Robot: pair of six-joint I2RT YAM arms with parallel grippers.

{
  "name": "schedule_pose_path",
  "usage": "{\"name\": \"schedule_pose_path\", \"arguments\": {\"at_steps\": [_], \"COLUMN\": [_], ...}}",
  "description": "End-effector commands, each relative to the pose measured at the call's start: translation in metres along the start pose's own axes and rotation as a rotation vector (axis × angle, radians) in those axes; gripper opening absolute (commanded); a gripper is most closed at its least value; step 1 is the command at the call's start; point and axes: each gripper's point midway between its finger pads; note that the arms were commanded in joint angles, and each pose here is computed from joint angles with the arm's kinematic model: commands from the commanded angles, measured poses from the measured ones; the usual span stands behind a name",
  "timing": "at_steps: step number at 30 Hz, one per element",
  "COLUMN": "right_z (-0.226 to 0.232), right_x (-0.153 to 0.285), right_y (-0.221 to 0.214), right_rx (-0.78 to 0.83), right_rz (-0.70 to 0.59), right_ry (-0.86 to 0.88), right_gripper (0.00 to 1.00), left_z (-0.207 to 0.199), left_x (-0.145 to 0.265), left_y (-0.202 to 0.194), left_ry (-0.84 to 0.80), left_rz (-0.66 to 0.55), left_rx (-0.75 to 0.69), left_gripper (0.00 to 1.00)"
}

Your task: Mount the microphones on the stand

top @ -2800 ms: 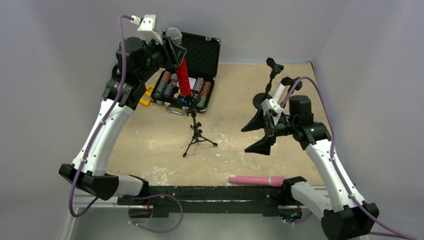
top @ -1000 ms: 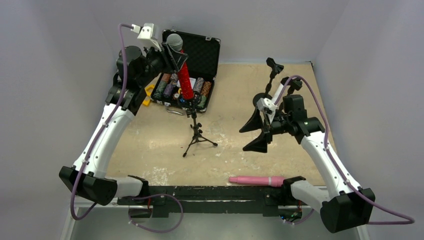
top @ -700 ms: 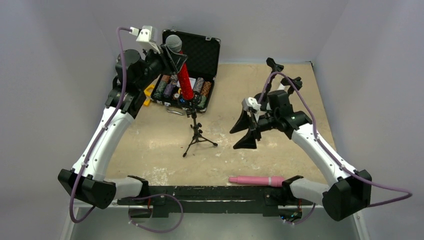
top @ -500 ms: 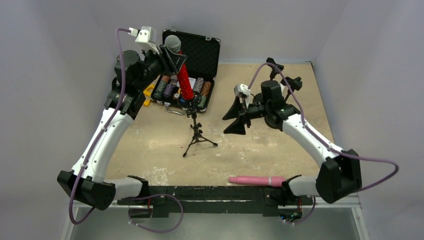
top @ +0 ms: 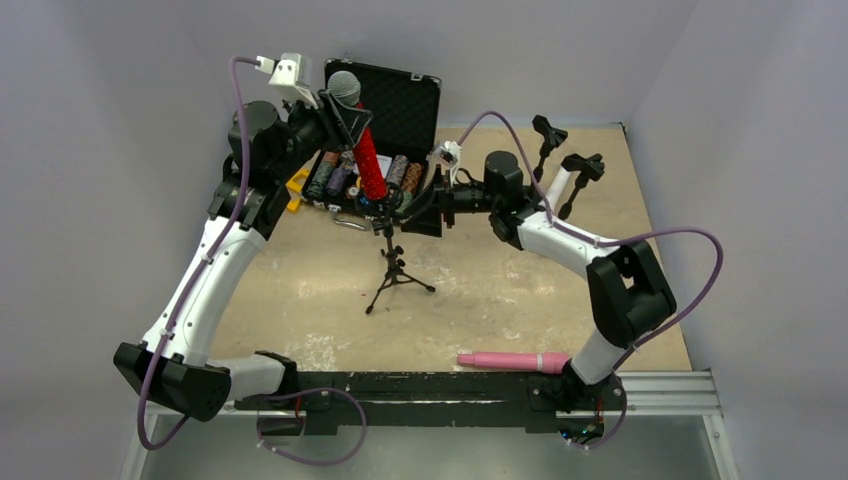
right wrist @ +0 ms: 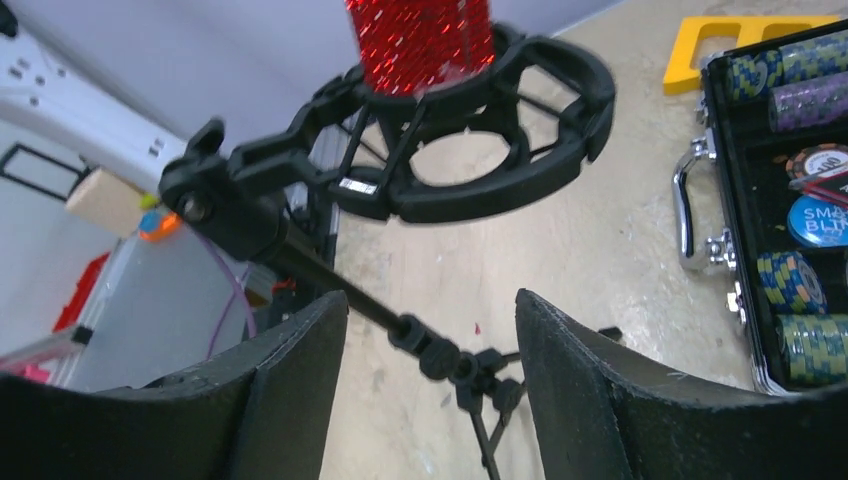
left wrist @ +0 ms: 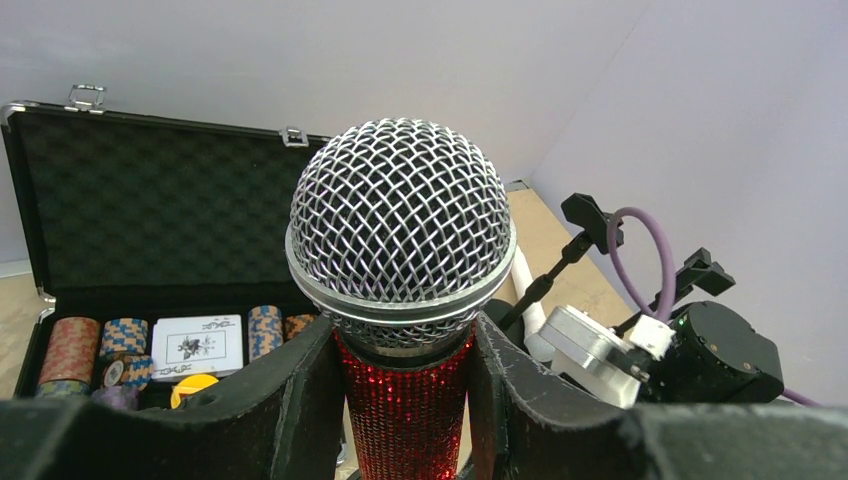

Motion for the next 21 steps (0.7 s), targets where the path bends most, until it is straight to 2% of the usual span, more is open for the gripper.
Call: {"name": "schedule_pose_path", "arguments": {"at_steps": [1,10,21], "right_z": [-0.004,-0.006,0.024], "right_x": [-0.015,-0.037,-0.05], "right_y": [0.044,0.036,0.053], "right_rx": [-0.037,-0.099,-0.047], "right_rz": [-0.171,-0.205,-0.302], "right_ry": [-0.012,0.065,0.223], "right_gripper": [0.65,0.65,0.63], "left_z": [0.0,-0.001,0.007], "left_x": [0.003,0.003,-0.001], "left_y": [-0.015,-0.017,-0.037], "left_ry": [-0.001,-0.006,0.012], "left_rz": [0.061,0.062,0.129], "left_rx": [0.041,0.062,0.062], "left_gripper": [0.0,0.0,0.0]}}
Point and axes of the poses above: each gripper's point midway between its finger pads, its own x axis back along the fingers, its own z axis along the line the jaws close on, y = z × x, and after that the axes turned 1 degree about x, right-handed
